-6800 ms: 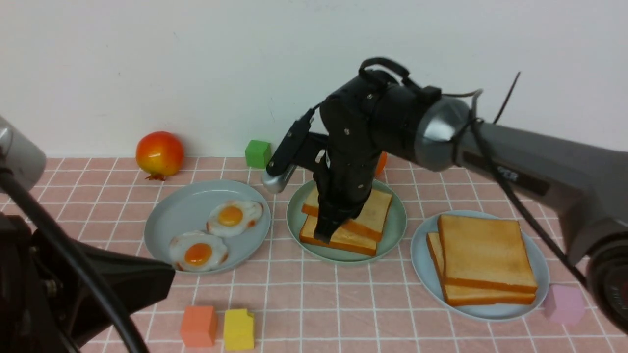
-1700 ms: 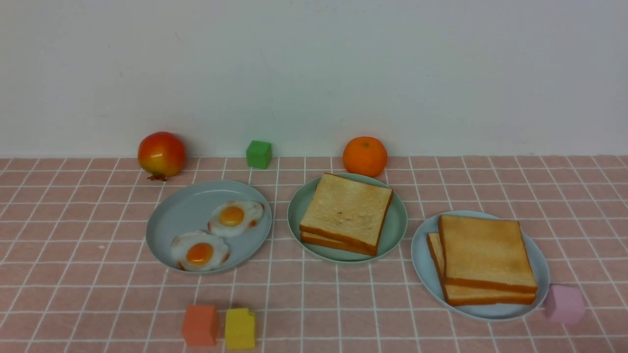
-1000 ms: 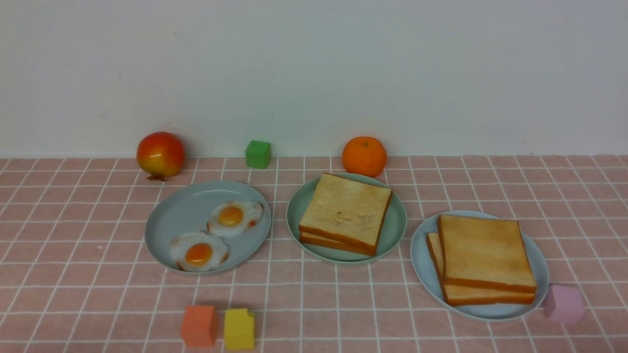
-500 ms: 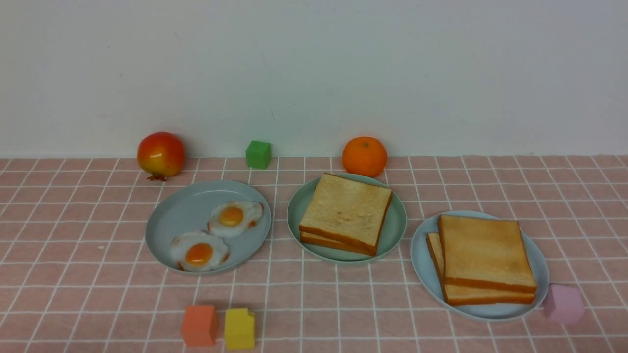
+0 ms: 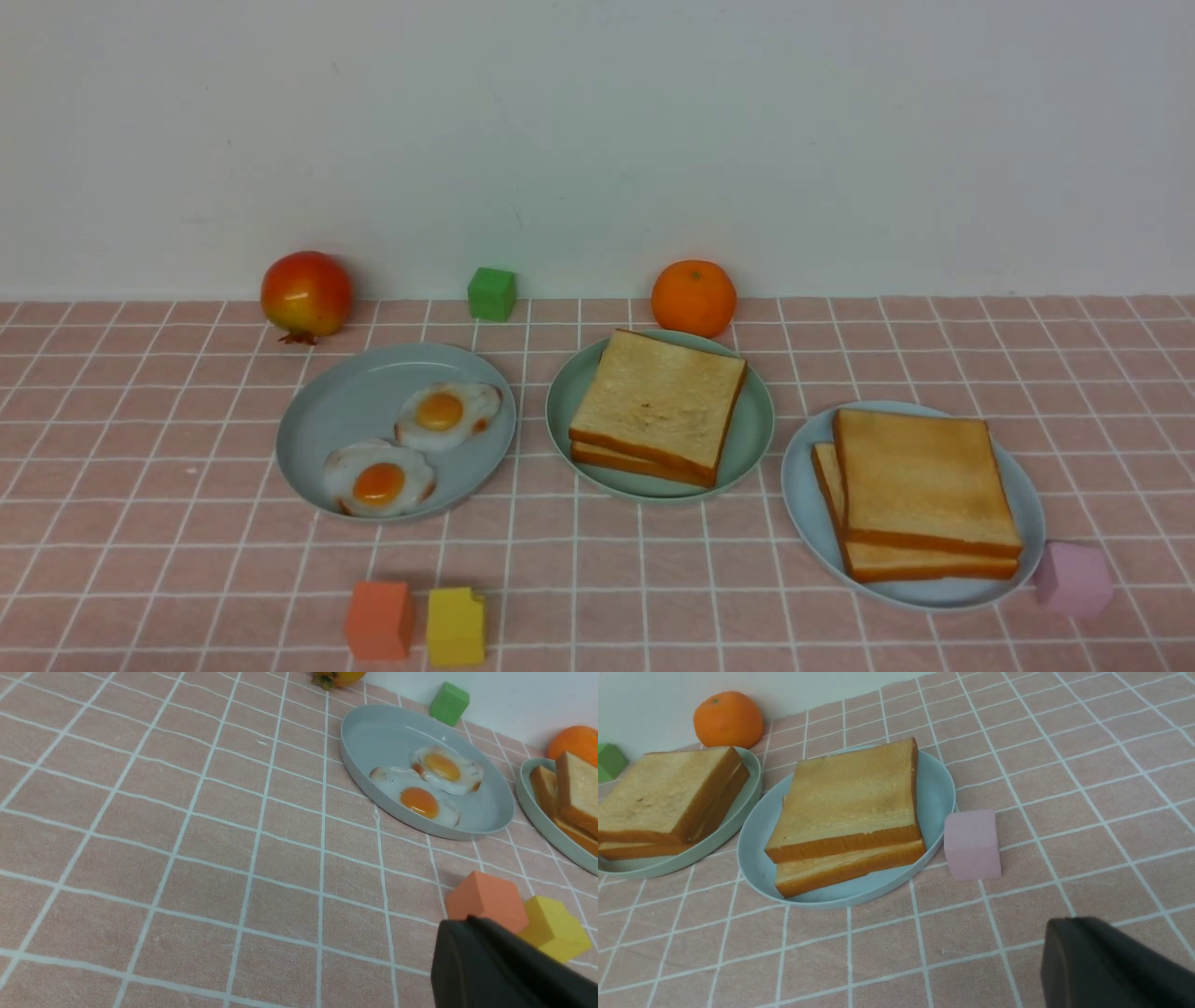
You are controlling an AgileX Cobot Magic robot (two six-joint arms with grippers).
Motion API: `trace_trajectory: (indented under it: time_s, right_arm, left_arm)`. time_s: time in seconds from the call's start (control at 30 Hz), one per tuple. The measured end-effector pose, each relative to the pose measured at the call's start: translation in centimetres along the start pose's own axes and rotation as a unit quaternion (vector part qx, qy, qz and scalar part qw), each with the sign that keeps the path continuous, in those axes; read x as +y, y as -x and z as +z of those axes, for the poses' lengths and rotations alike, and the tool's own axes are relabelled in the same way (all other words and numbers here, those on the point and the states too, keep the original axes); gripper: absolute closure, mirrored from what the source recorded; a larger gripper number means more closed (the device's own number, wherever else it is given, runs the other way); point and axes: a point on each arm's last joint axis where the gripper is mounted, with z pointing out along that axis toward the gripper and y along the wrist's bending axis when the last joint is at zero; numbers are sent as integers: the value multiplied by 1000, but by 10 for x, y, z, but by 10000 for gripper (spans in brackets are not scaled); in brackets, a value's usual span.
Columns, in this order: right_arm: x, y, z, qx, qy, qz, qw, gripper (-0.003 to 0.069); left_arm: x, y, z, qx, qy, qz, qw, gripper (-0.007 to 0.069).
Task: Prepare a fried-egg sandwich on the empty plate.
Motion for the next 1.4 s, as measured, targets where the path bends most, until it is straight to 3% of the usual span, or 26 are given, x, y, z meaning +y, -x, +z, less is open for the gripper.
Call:
trace_trajectory:
  time_s: [1.4]
  right_arm:
    - [0,0,0,0,0,0,1000,562]
  left_arm:
    - [0,0,0,1,1,0,1000,613]
